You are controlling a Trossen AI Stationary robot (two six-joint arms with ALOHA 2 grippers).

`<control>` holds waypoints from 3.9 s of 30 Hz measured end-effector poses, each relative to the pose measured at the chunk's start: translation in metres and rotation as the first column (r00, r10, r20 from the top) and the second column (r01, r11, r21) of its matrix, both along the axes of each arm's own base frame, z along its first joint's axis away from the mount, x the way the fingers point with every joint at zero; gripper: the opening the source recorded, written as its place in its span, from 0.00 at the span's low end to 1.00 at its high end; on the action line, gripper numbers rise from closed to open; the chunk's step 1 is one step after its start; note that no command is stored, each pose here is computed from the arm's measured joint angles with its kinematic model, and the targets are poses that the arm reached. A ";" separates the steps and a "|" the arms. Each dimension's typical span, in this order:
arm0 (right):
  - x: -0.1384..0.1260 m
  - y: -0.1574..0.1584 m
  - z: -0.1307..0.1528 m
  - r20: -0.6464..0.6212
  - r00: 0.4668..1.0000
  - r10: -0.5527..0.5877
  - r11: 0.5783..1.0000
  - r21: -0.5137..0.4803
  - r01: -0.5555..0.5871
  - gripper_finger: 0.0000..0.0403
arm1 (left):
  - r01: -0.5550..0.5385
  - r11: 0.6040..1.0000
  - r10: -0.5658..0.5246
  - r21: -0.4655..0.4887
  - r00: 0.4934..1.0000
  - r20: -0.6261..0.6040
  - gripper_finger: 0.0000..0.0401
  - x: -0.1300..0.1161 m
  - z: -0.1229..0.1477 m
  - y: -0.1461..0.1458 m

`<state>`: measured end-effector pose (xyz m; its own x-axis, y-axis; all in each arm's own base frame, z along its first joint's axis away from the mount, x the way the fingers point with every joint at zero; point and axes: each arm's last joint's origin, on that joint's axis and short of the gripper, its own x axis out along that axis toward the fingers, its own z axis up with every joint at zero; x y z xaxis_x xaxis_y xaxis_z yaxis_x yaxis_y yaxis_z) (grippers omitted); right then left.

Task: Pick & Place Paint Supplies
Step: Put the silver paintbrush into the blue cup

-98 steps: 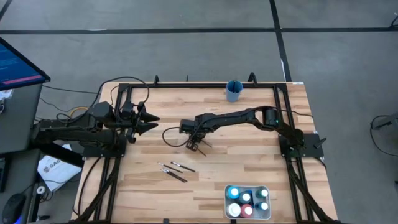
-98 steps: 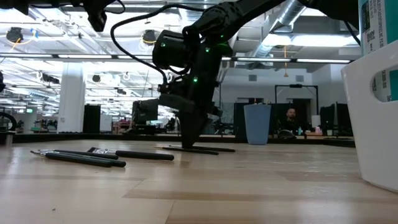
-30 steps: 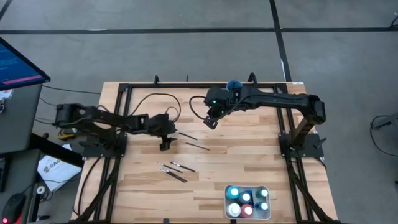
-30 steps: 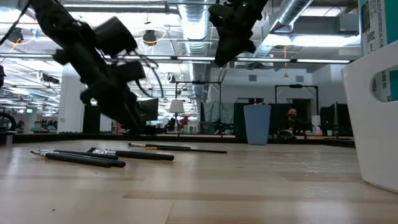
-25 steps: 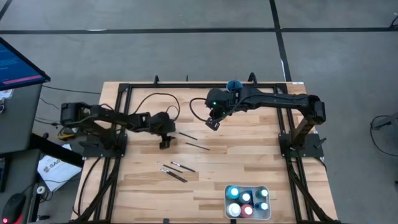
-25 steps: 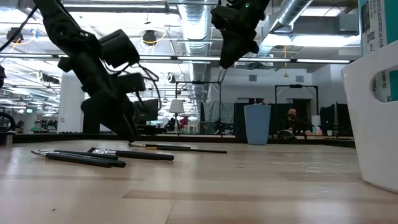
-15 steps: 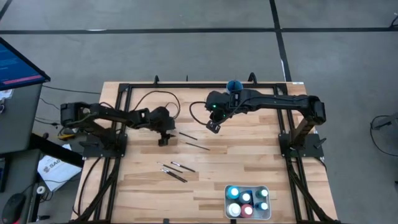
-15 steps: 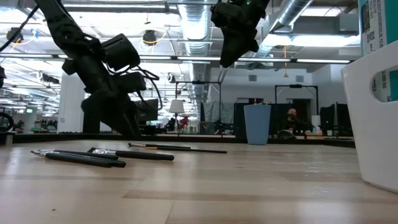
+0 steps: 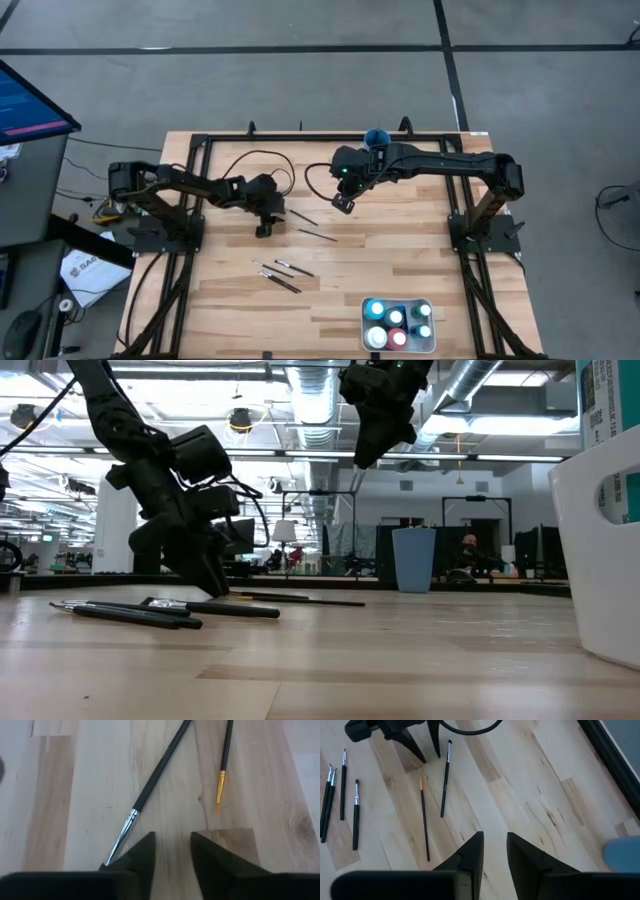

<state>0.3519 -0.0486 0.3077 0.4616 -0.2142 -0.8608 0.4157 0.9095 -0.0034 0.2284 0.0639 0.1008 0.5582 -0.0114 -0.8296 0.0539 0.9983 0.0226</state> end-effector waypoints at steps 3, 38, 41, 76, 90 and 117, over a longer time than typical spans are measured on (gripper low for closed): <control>0.000 0.001 0.000 0.000 1.000 0.002 1.000 0.000 -0.002 0.19 | 0.000 1.000 0.000 -0.001 1.000 -0.005 0.13 -0.001 0.001 -0.001; 0.001 0.002 0.000 -0.001 1.000 0.017 1.000 -0.004 -0.017 0.19 | -0.151 0.988 0.152 -0.022 0.973 0.175 0.25 -0.007 0.044 0.035; 0.001 0.002 0.000 -0.001 1.000 0.016 1.000 -0.004 -0.016 0.19 | -0.111 0.994 0.112 -0.015 0.984 0.137 0.31 -0.005 0.035 0.033; 0.001 0.006 0.000 0.002 1.000 0.019 1.000 0.003 -0.019 0.19 | -0.181 0.981 0.181 -0.067 0.983 -0.003 0.01 0.009 0.000 0.019; -0.016 0.030 0.038 0.136 0.980 0.143 0.989 -0.058 -0.136 0.19 | -0.119 0.989 0.135 -0.087 0.971 0.200 0.00 0.050 0.065 -0.008; 0.016 0.018 -0.008 -0.033 0.905 0.424 0.898 -0.116 -0.425 0.52 | -0.090 0.995 0.099 -0.044 0.941 0.325 0.00 0.077 0.103 -0.017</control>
